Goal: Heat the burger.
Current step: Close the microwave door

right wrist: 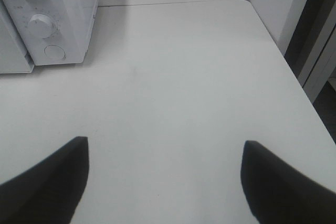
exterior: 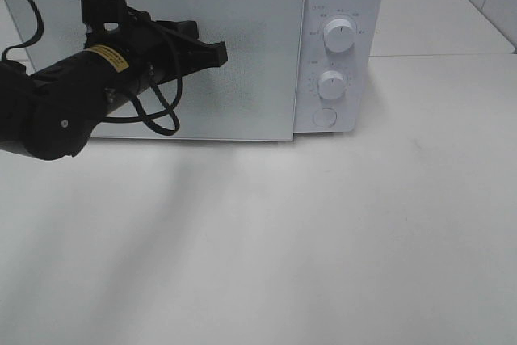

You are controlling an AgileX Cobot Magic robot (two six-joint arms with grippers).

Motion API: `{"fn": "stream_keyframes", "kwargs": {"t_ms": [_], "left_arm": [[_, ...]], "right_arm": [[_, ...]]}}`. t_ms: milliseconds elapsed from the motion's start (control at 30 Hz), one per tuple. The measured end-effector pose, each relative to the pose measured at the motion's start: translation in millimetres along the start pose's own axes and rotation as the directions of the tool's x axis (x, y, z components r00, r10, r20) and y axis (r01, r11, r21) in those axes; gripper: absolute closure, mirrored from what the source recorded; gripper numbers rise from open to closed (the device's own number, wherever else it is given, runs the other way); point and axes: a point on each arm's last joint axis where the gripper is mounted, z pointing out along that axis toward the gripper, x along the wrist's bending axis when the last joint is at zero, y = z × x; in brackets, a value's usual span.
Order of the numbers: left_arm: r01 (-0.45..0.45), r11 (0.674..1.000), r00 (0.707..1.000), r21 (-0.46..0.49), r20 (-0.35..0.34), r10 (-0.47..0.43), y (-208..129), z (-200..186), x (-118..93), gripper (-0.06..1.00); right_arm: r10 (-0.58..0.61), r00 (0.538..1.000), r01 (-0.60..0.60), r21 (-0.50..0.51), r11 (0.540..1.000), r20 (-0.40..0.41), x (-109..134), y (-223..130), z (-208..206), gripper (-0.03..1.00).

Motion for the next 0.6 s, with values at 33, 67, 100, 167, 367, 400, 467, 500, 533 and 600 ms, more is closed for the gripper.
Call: {"fn": "stream_keyframes", "kwargs": {"t_ms": [33,67,100,167,367,400,467,500,533,600], "left_arm": [[-0.005,1.0,1.0,0.009,0.009,0.005,-2,2,-2,0.94],[-0.005,1.0,1.0,0.009,0.009,0.005,-2,2,-2,0.94],[-0.014,1.0,1.0,0.024,0.015,0.014,-5,5,-4,0.94],[-0.023,0.999,1.0,0.031,0.02,0.023,-7,6,-5,0.94],[-0.077,0.996,0.997,0.035,0.027,0.076,-7,15,-10,0.94],[-0.089,0.996,0.996,0.029,0.025,0.088,-5,19,-10,0.94],[-0.093,0.995,0.995,0.028,0.027,0.093,-5,20,-12,0.94],[-0.098,0.995,0.995,0.015,0.023,0.098,-1,25,-13,0.94],[-0.098,0.995,0.995,0.015,0.023,0.098,-1,25,-13,0.94],[-0.11,0.994,0.993,0.009,0.034,0.11,1,29,-18,0.94]], "right_arm": [[0.0,1.0,0.0,0.0,1.0,0.0,0,0,0,0.2],[0.0,1.0,0.0,0.0,1.0,0.0,0,0,0,0.2],[0.0,1.0,0.0,0.0,1.0,0.0,0,0,0,0.2],[0.0,1.0,0.0,0.0,1.0,0.0,0,0,0,0.2],[0.0,1.0,0.0,0.0,1.0,0.0,0,0,0,0.2],[0.0,1.0,0.0,0.0,1.0,0.0,0,0,0,0.2],[0.0,1.0,0.0,0.0,1.0,0.0,0,0,0,0.2],[0.0,1.0,0.0,0.0,1.0,0.0,0,0,0,0.2],[0.0,1.0,0.0,0.0,1.0,0.0,0,0,0,0.2],[0.0,1.0,0.0,0.0,1.0,-0.001,0,0,0,0.2]]}}
